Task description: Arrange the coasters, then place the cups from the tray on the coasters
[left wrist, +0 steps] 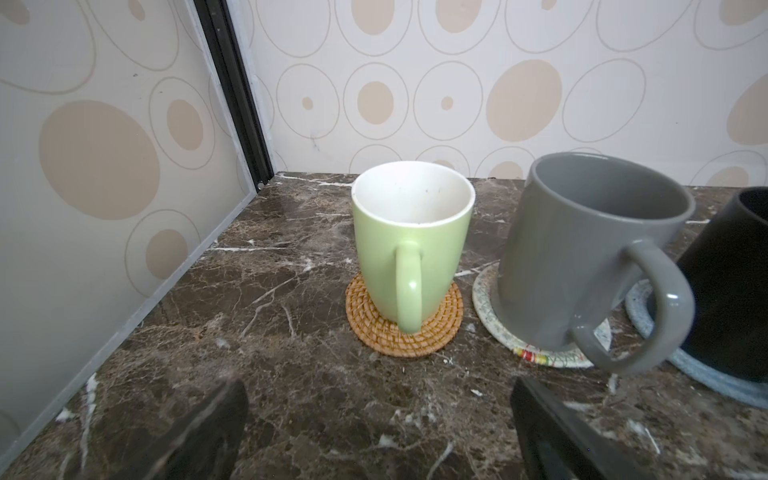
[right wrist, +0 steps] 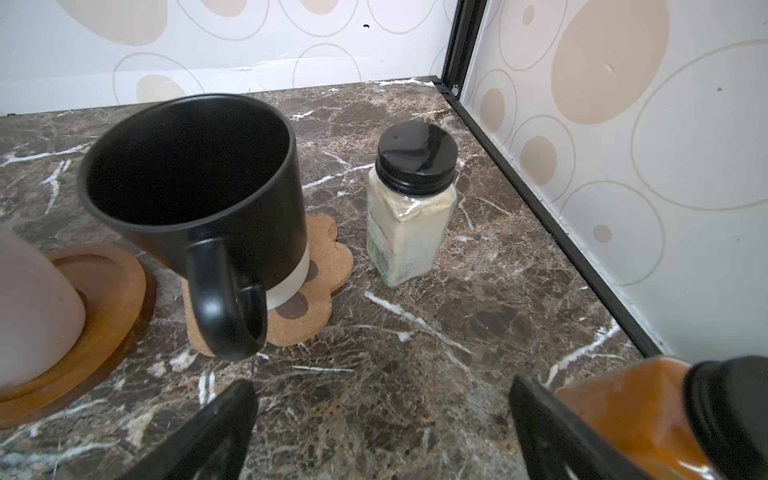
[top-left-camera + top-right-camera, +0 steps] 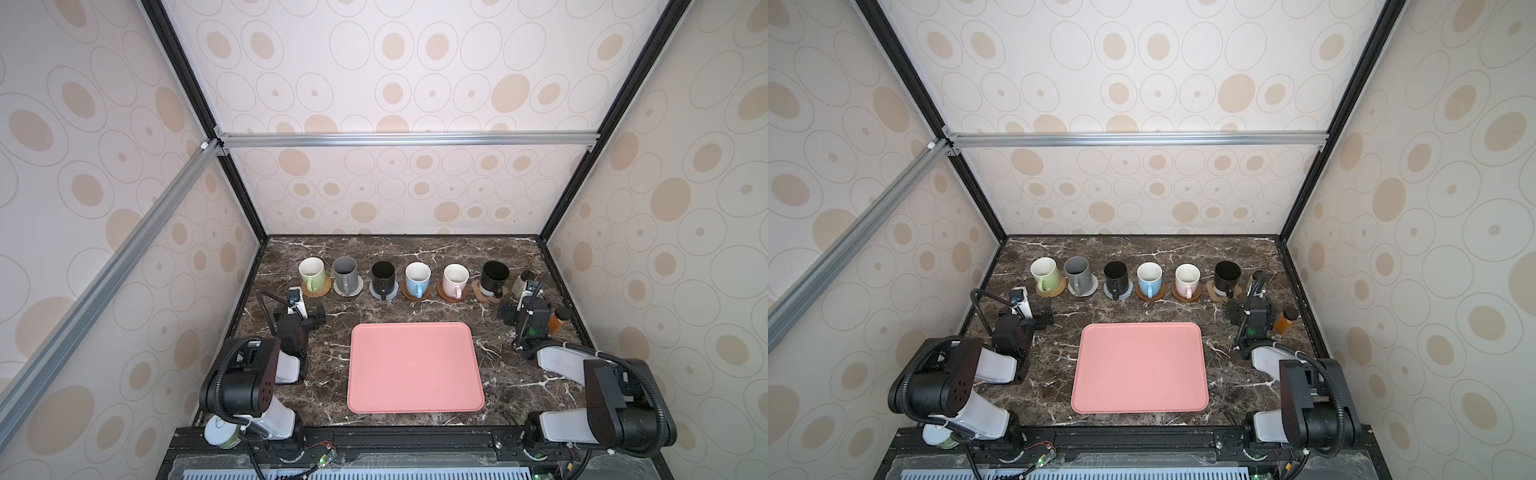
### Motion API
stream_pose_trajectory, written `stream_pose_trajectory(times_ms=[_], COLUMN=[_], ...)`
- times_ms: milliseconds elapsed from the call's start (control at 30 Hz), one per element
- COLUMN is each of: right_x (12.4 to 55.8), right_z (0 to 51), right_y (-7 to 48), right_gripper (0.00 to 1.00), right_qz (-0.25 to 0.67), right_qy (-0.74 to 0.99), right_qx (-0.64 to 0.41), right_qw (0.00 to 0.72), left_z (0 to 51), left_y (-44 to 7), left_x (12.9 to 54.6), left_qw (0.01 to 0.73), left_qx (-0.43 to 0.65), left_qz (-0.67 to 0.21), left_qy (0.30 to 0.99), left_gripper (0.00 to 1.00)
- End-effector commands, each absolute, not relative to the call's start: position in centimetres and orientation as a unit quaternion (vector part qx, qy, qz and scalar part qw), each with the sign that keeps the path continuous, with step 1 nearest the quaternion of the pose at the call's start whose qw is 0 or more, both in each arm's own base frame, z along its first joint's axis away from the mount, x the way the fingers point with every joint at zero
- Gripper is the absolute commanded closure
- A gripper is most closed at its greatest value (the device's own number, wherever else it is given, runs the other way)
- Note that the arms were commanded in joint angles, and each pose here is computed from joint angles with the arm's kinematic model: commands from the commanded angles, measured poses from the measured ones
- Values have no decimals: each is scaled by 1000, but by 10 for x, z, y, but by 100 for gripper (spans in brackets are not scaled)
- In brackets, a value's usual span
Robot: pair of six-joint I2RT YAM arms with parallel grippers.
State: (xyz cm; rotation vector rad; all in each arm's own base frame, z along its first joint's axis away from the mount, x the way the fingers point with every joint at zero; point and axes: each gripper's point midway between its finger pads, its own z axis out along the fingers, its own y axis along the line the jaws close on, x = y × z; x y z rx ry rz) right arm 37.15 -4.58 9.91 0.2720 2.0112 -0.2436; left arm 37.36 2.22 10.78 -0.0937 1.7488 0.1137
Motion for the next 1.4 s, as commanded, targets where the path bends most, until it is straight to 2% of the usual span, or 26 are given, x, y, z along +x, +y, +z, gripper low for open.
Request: stream_pose_trajectory(times_ms=[0,67,133,200,500,1367], right_x=[377,377,380,384,393,392], right_z=[110,107,105,100,90,87], right_y=[-46,-45,-46,-36,-20,-18], right_gripper=[2,2,2,2,2,0], right_qz=[-96,-88,-88,-85,-68,-66], right_qy=[828,826,801,824,824,828], right_qx=[119,126,126,104,58,55], right_qw=[540,542,578,550,559,554], left_z=[129,130,130,130,130,130], left_y=[22,23,23,23,22,22], left_x=[377,377,377,377,377,376], left_qw=[670,673,674,673,673,674], left_qx=[-32,-33,-32,-32,-33,-32], left_qz=[62,63,63,63,64,64], left_qy=[739,736,735,736,736,735], left_gripper=[0,0,0,0,0,0])
